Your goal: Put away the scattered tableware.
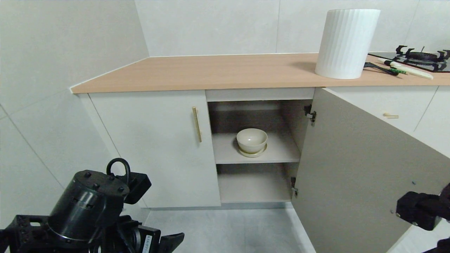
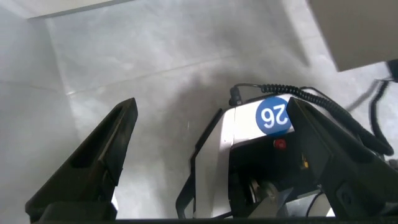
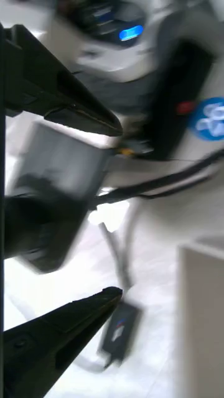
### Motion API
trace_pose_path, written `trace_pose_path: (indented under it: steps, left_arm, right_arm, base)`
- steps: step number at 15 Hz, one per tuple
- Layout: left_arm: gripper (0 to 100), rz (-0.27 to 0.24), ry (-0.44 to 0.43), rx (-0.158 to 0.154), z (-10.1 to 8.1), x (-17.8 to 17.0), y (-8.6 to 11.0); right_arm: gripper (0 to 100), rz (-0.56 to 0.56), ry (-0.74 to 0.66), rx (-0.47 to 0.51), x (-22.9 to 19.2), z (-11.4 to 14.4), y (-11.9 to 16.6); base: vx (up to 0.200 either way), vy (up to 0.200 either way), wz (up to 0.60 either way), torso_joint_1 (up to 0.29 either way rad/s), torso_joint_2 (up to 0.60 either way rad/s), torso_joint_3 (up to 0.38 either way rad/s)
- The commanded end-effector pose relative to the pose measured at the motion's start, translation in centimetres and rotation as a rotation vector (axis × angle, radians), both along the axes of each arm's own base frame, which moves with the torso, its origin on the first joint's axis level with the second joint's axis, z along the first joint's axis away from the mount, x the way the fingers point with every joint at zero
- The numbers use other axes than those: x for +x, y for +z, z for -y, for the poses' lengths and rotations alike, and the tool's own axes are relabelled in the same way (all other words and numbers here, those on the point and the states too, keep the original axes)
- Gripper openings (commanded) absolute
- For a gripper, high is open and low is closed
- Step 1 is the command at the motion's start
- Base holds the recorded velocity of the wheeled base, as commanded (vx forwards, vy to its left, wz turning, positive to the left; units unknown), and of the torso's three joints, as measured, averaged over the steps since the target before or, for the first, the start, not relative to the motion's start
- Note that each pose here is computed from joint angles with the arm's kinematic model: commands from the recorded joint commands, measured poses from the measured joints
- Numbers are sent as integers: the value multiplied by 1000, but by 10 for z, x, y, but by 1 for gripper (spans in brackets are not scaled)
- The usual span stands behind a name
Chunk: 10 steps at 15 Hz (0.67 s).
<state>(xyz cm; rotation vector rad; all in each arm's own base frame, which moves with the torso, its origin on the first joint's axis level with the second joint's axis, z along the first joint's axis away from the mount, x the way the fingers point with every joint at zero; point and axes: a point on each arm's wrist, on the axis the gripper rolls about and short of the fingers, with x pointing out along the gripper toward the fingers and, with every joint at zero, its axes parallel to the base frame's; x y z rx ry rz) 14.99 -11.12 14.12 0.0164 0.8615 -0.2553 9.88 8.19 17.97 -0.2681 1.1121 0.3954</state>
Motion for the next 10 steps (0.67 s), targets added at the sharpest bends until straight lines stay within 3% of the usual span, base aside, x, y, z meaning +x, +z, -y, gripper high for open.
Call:
trace_pose_path:
  steps: [1, 3, 6, 10]
  left_arm:
    - [100, -1, 1, 1, 0, 0, 0]
    - [100, -1, 1, 1, 0, 0, 0]
    - [100, -1, 1, 1, 0, 0, 0]
    - [100, 0, 2, 0, 0, 1, 0]
  right_arm:
    - [100, 22, 34, 17, -14, 7, 13]
    - [100, 58, 45, -19, -23, 17, 20]
    - [100, 133, -55, -110, -20, 24, 21]
    - [100, 128, -215, -139, -2, 32, 23]
  base:
    - [0, -200, 0, 2, -2, -2]
    - [0, -200, 0, 2, 2, 0]
    - [0, 0, 0, 0, 0, 0]
    - [0, 0, 0, 0, 0, 0]
